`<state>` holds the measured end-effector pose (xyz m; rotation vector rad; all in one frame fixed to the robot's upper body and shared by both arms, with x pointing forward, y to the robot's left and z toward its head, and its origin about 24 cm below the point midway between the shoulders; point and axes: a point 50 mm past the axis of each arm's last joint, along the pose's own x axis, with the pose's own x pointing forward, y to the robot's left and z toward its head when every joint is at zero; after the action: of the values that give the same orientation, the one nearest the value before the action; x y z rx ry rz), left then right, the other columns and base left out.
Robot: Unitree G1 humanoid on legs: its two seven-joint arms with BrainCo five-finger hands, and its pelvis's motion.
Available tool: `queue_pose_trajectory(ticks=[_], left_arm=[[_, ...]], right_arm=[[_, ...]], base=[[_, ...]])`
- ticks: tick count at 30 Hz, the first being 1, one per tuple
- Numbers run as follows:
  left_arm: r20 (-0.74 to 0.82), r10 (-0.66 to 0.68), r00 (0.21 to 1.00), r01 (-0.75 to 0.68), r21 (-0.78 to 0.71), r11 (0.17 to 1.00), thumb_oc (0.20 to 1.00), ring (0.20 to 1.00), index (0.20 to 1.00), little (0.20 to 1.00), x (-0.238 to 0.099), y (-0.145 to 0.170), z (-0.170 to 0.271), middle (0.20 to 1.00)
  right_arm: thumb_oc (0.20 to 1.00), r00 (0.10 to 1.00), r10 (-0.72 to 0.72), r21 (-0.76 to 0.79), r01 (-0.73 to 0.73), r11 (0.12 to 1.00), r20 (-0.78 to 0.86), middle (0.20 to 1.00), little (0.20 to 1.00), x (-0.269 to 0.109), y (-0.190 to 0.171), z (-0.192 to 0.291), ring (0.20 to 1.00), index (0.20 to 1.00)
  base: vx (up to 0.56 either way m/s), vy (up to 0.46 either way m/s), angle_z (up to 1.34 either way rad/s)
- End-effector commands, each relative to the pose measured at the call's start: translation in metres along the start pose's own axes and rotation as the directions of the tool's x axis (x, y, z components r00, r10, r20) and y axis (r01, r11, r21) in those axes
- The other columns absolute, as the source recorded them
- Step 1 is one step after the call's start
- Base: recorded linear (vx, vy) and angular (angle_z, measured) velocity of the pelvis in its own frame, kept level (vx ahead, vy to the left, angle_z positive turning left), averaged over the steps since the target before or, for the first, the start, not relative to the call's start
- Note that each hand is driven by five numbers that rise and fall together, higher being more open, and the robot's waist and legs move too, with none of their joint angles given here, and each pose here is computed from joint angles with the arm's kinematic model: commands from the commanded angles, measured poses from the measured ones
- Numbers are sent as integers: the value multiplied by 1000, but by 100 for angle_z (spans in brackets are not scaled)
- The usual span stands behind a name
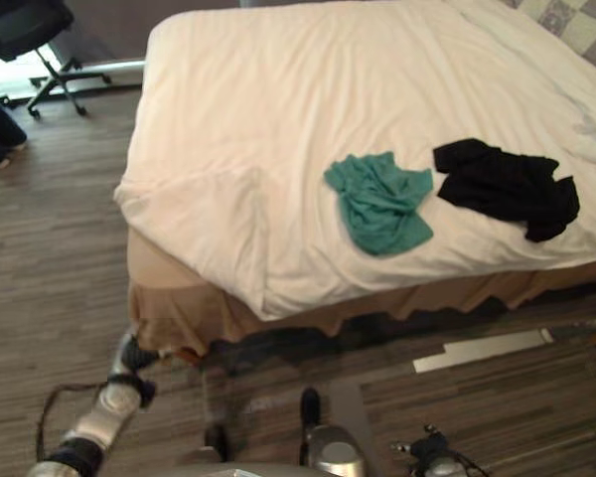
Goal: Tidy up the quilt and then pick up the clothes from the bed and put them into the laundry hamper.
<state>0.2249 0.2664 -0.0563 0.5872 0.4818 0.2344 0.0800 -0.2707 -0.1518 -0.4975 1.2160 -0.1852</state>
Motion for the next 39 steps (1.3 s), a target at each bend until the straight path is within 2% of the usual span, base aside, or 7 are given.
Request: queue_pose_trajectory(ticks=[1, 12, 23, 24, 34, 36, 39], left_arm=[[116, 287, 951, -279, -78, 957, 1000, 1000, 1000, 1000, 12, 60, 26, 1000], [679, 364, 638, -531, 46, 846, 1000, 1000, 1000, 1000, 30, 119, 228, 1000], [655, 220, 723, -614, 462, 640, 1000, 1000, 1000, 1000, 55, 117, 287, 1000], [573, 138, 808, -542, 630, 557, 200, 200, 200, 200, 66, 101, 263, 200], [114, 166, 979, -195, 749, 633, 200, 200, 200, 200, 74, 99, 102, 200], [-129, 261, 957, -103, 689, 717, 1000, 1000, 1000, 1000, 47, 127, 13, 1000], [-348, 351, 869, -73, 612, 788, 1000, 1000, 1000, 1000, 3, 151, -64, 1000]], right_arm=[[1000, 997, 38, -37, -40, 998, -61, 1000, 1000, -7, 17, -25, 1000, 1000], [1000, 997, -14, -79, 20, 997, 75, 1000, 1000, 2, -7, 17, 1000, 1000], [1000, 986, -44, -76, 56, 996, 159, 1000, 1000, 5, -10, 49, 1000, 1000], [1000, 989, -46, -82, 57, 995, 137, 1000, 1000, 5, -11, 43, 1000, 1000], [1000, 980, -145, -27, 150, 988, 137, 1000, 1000, 7, -43, 44, 1000, 1000], [1000, 931, -197, -20, 213, 977, 307, 1000, 1000, 0, -69, 78, 1000, 1000], [1000, 802, -233, -8, 285, 959, 551, 1000, 1000, -25, -99, 130, 1000, 1000]], base=[[0, 0, 0], [-76, 45, -12], [-43, 13, -16], [13, 21, -11], [61, 27, -4], [84, 59, -5], [64, 40, -9]])
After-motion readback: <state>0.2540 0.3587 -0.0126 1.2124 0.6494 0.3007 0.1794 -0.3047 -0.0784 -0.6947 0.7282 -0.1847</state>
